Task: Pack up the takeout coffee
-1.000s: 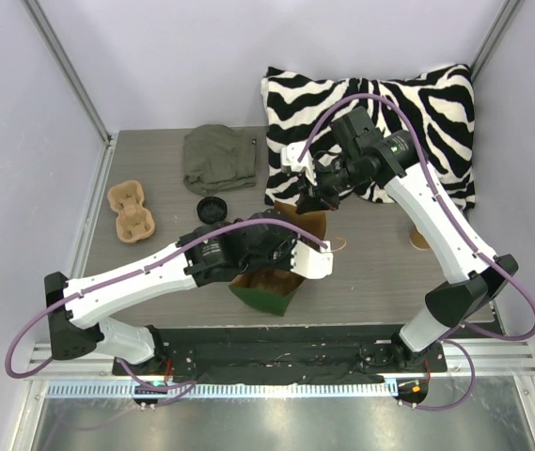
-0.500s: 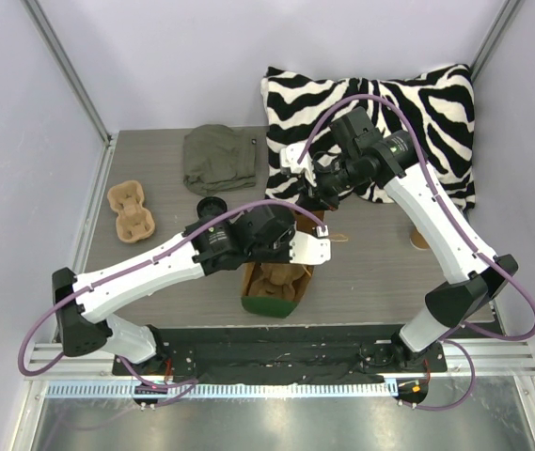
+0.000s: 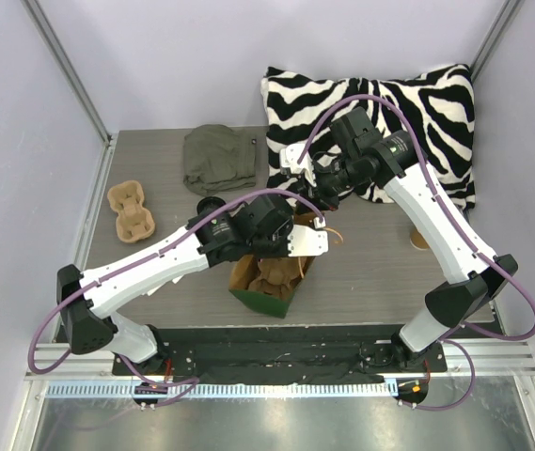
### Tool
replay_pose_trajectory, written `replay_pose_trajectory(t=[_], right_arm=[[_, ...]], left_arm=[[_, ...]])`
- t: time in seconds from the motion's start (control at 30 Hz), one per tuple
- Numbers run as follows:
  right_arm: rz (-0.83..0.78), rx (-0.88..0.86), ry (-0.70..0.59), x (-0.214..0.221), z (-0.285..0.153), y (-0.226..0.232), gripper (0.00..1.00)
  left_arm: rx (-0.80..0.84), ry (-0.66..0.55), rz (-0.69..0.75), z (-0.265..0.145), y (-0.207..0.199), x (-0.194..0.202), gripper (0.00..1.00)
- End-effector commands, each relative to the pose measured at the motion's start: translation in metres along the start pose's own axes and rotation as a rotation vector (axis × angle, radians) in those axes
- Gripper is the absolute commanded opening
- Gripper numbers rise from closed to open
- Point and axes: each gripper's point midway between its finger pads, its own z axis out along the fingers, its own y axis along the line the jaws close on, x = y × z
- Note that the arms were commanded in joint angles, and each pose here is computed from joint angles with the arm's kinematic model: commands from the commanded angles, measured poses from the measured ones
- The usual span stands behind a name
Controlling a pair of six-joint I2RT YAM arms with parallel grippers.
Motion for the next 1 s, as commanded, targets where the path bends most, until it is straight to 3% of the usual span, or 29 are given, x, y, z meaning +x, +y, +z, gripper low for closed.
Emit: replay_pose_trajectory(t=[0.0,0.1,0.33,0.5,0.87,0.97], right_arm=[[-0.051,0.000,-0.053,-0.017,-0.007,0.007,0.01],[-0.048,-0.008,-0.051,-0.015,-0.006,0.007,0.01],[-0.043,-0.018,-0.050,-0.013,-0.004,0.009,0.01],[-0.043,-0.020,-0.046,-0.011,-0.003,0.009,0.01],[-0.040,-0.015,-0.045,-0.010,-0.003,0.011,0.01],[-0.032,-0.001,-0.028,-0.004,-0.002,0.010,0.01]], left_arm=[[0.042,-0.037,-0.036,-0.004,0.001,-0.006,0.04],[0.027,-0.033,-0.031,-0.003,0.004,-0.005,0.10],[-0.032,-0.127,-0.015,-0.023,0.024,-0.029,0.41],[-0.049,-0.162,-0.003,-0.032,0.030,-0.039,0.52],[-0.026,-0.166,-0.007,-0.031,0.020,-0.041,0.52],[-0.054,-0.213,-0.014,-0.040,0.022,-0.047,0.52]])
